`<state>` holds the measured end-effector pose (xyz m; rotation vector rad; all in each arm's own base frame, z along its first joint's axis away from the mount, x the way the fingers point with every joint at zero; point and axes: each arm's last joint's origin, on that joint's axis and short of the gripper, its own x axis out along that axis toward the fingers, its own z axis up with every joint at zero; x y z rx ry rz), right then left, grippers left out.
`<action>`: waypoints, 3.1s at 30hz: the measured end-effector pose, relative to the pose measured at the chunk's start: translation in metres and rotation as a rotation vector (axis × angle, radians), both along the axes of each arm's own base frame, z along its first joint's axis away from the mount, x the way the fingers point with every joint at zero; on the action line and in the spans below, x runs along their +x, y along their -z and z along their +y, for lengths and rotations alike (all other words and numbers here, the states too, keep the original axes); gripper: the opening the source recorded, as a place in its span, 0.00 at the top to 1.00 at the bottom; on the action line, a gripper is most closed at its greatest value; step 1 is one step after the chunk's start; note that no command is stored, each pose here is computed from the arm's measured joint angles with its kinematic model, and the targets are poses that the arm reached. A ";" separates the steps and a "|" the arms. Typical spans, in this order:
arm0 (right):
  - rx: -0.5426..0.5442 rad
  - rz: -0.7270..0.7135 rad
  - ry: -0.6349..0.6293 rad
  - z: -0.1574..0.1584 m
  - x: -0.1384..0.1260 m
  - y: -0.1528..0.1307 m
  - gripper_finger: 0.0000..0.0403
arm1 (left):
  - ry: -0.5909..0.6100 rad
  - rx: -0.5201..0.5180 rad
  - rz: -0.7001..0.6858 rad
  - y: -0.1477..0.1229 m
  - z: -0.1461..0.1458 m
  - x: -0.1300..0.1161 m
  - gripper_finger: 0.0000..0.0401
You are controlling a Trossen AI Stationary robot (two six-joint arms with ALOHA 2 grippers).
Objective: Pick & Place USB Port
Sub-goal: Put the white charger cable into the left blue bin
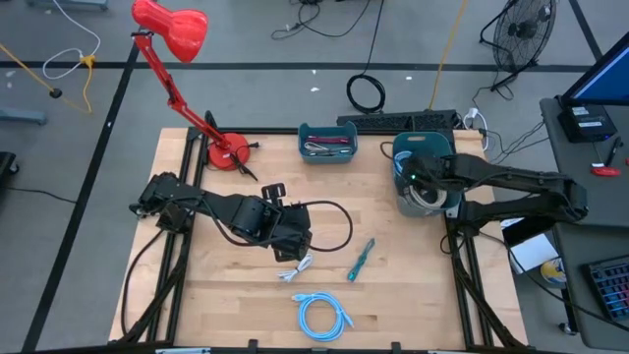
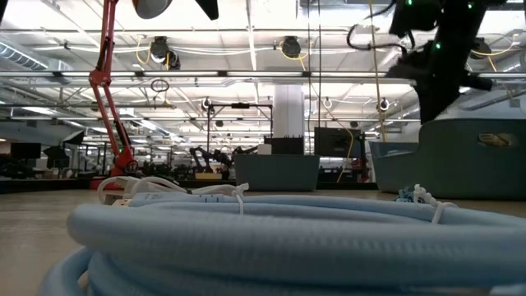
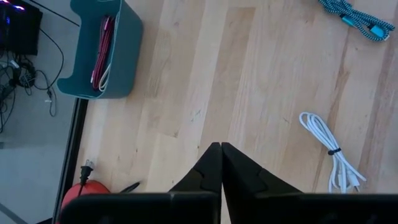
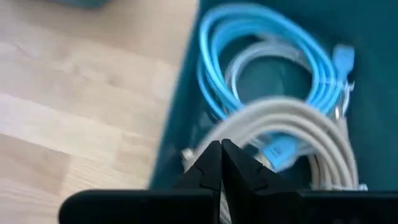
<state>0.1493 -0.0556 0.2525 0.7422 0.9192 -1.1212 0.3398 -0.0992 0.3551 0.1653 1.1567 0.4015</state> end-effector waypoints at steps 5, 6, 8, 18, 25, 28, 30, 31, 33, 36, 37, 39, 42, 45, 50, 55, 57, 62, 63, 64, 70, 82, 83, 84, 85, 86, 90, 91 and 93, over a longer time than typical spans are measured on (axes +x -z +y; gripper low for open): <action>-0.036 -0.064 -0.018 -0.002 0.004 -0.025 1.00 | 0.000 0.000 0.000 0.000 0.000 0.000 0.97; -0.038 -0.084 -0.025 -0.002 0.006 -0.030 1.00 | 0.000 0.000 -0.001 0.000 0.000 0.000 0.96; -0.017 -0.139 -0.060 0.000 0.010 -0.037 1.00 | 0.000 -0.001 0.000 0.000 0.000 0.000 0.95; 0.142 -0.465 -0.456 0.038 0.047 -0.054 1.00 | 0.013 0.005 0.007 0.000 0.000 0.000 0.98; 0.267 -0.552 -0.668 0.078 0.055 -0.059 1.00 | 0.006 -0.077 0.034 0.001 0.009 0.003 0.96; 0.302 -0.542 -0.760 0.099 0.052 -0.059 1.00 | -0.007 -0.099 0.034 0.006 0.014 0.006 0.98; 0.329 -0.522 -0.819 0.113 0.047 -0.058 1.00 | -0.016 -0.103 0.036 0.012 0.017 0.009 0.99; 0.343 -0.519 -0.845 0.120 0.045 -0.058 1.00 | -0.020 -0.117 0.037 0.016 0.019 0.011 0.99; 0.375 -0.521 -0.887 0.133 0.041 -0.058 1.00 | -0.014 -0.184 0.040 0.028 0.020 0.016 0.99; 0.397 -0.535 -0.928 0.151 0.034 -0.060 1.00 | 0.011 -0.311 0.054 0.055 0.019 0.023 0.94; 0.396 -0.541 -0.944 0.156 0.032 -0.060 1.00 | 0.012 -0.346 0.056 0.064 0.017 0.025 0.93; 0.391 -0.553 -0.978 0.165 0.028 -0.062 1.00 | -0.008 -0.397 0.052 0.080 0.015 0.026 0.89; 0.402 -0.558 -1.006 0.177 0.021 -0.062 1.00 | -0.087 -0.424 0.071 0.103 0.012 0.022 0.81; 0.422 -0.549 -1.046 0.186 0.014 -0.062 1.00 | -0.149 -0.446 0.071 0.118 0.009 0.019 0.71; 0.416 -0.545 -1.089 0.196 0.005 -0.062 1.00 | -0.092 -0.540 0.000 0.123 -0.016 0.022 0.56; 0.339 -0.547 -1.079 0.197 -0.001 -0.062 1.00 | -0.153 -0.543 -0.031 0.136 -0.032 0.026 0.50; 0.295 -0.558 -1.072 0.196 -0.002 -0.063 1.00 | -0.180 -0.538 -0.031 0.142 -0.036 0.027 0.50; 0.243 -0.600 -1.058 0.192 -0.004 -0.068 1.00 | -0.190 -0.485 0.021 0.170 -0.047 0.031 0.50; 0.245 -0.611 -1.057 0.191 -0.005 -0.069 1.00 | -0.199 -0.479 0.042 0.175 -0.047 0.031 0.50; 0.246 -0.614 -1.058 0.190 -0.006 -0.070 1.00 | -0.210 -0.472 0.066 0.181 -0.047 0.031 0.50; 0.236 -0.668 -1.080 0.188 -0.007 -0.076 1.00 | -0.245 -0.385 0.171 0.204 -0.044 0.028 0.50; 0.198 -0.670 -1.075 0.187 -0.007 -0.077 1.00 | -0.245 -0.478 0.187 0.208 -0.028 0.039 0.92; 0.185 -0.673 -1.064 0.187 -0.007 -0.077 1.00 | -0.252 -0.480 0.176 0.207 -0.025 0.040 0.92; 0.180 -0.675 -1.054 0.187 -0.007 -0.077 1.00 | -0.257 -0.478 0.158 0.205 -0.022 0.043 0.92; 0.171 -0.679 -1.040 0.186 -0.007 -0.077 1.00 | -0.255 -0.479 0.146 0.202 -0.018 0.047 0.92; 0.164 -0.682 -1.030 0.186 -0.006 -0.077 1.00 | -0.251 -0.478 0.135 0.198 -0.013 0.051 0.92; 0.124 -0.697 -0.973 0.184 -0.005 -0.077 1.00 | -0.200 -0.467 0.071 0.173 0.016 0.072 0.92; 0.110 -0.701 -0.959 0.183 -0.005 -0.077 1.00 | -0.192 -0.462 0.050 0.165 0.025 0.077 0.92; 0.077 -0.708 -0.932 0.182 -0.005 -0.078 1.00 | -0.195 -0.437 -0.002 0.148 0.044 0.087 0.92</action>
